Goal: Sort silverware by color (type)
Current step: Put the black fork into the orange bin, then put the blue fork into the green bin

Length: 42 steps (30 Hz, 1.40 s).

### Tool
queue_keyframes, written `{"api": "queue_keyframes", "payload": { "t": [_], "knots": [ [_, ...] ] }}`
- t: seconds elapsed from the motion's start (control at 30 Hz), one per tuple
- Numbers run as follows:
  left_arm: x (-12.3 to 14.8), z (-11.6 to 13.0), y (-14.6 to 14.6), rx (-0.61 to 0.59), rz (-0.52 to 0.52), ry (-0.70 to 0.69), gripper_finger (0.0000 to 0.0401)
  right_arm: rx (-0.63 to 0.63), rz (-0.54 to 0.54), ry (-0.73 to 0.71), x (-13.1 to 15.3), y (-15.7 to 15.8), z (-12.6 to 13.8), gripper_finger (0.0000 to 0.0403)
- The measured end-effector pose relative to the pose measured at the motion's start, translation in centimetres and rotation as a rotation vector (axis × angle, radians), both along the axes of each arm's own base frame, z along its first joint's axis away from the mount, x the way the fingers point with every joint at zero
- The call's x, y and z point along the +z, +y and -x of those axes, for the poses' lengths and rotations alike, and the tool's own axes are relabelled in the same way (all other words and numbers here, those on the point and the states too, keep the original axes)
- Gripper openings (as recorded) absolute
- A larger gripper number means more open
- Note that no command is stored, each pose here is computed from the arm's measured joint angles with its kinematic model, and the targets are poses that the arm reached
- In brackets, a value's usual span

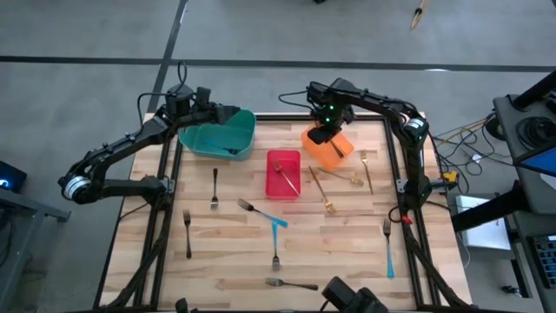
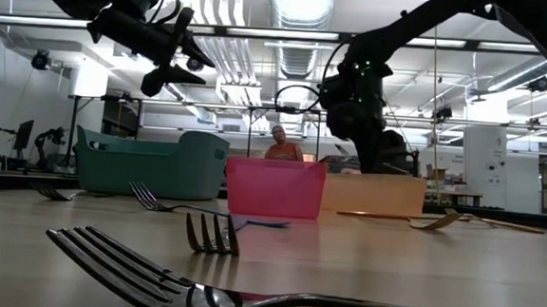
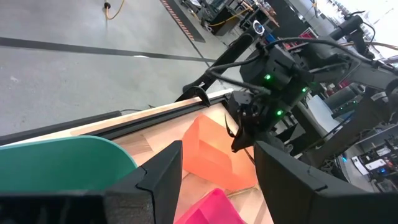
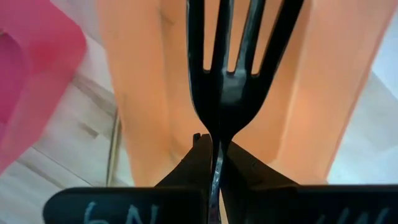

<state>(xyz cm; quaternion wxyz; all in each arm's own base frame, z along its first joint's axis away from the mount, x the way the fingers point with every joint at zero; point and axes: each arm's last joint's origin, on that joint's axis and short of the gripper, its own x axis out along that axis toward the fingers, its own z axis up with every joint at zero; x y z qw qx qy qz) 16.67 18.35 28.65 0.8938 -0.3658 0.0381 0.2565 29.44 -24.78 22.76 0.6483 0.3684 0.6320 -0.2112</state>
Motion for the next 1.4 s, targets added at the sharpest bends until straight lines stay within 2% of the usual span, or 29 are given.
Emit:
{"api": "queue_keyframes", "payload": {
  "t": [0.23, 0.63, 0.97, 1.17, 1.4],
  "knots": [
    [0.0, 0.0, 0.0, 0.0, -0.001, 0.0, 0.0178, 0.007, -0.099, -0.02, 0.7, 0.3, 0.2, 0.0009],
    [0.0, 0.0, 0.0, -0.004, -0.013, 0.006, 0.0178, 0.048, -0.166, 0.076, -3.8, -0.5, -0.7, 0.001],
    [0.0, 0.0, 0.0, -0.006, 0.002, -0.003, 0.0178, 0.043, -0.164, 0.079, -4.6, -0.7, -1.0, 0.0078],
    [0.0, 0.0, 0.0, -0.013, 0.013, -0.009, 0.0178, 0.001, -0.143, 0.075, -2.9, -0.5, -0.5, 0.0108],
    [0.0, -0.1, -0.2, -0.045, 0.065, -0.037, 0.0178, -0.071, -0.037, -0.037, 1.2, 0.0, 0.1, 0.0106]
  ]
}}
